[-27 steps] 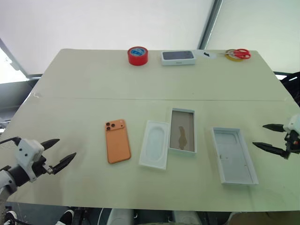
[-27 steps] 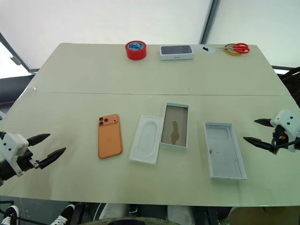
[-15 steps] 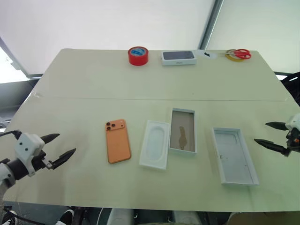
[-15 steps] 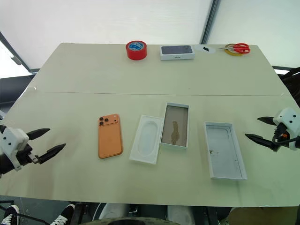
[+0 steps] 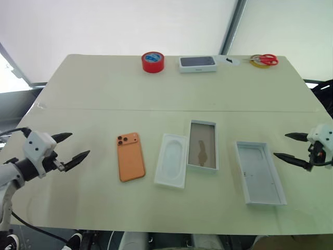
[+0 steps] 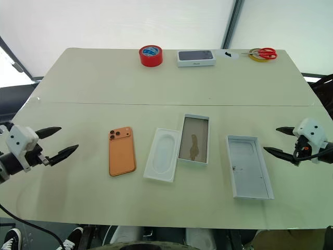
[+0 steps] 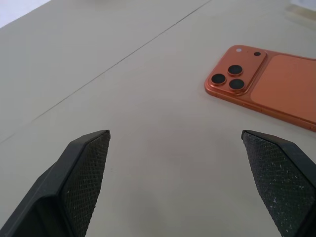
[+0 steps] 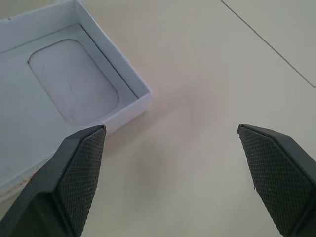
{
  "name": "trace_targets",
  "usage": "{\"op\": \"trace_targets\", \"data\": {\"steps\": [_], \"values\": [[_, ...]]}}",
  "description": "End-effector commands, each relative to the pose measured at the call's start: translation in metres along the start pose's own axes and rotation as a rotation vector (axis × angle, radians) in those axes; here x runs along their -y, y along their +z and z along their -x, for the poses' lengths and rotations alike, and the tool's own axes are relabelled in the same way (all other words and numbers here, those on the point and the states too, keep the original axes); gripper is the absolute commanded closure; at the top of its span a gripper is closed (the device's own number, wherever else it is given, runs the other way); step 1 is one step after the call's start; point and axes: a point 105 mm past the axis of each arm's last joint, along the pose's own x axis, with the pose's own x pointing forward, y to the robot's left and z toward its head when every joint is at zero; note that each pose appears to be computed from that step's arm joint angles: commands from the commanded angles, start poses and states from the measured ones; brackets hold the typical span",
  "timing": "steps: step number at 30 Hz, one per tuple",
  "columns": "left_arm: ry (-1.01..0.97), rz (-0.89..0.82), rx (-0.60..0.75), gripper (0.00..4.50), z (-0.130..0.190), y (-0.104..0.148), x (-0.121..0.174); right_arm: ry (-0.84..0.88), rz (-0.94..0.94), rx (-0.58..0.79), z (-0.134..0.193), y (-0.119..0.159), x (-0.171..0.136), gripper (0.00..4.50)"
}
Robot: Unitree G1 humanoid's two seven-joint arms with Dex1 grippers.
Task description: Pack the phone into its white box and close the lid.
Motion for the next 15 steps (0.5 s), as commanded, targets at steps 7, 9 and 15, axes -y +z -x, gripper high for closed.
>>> {"op": "trace_targets", "data": {"steps": [7, 9, 15], "values": [[0.022, 0.007, 0.011, 0.02, -0.016, 0.013, -0.004, -0.005, 0.06, 0.098, -0.008, 0.035, 0.007, 0.04], [0.029, -0.021, -0.025, 0.02, -0.021, 0.011, -0.005, 0.006, 0.072, 0.103, -0.011, 0.038, 0.005, 0.04], [-0.065, 0.077, -0.04, 0.02, -0.055, 0.033, 0.021, 0.111, 0.134, 0.203, -0.045, 0.071, -0.018, 0.04]]}}
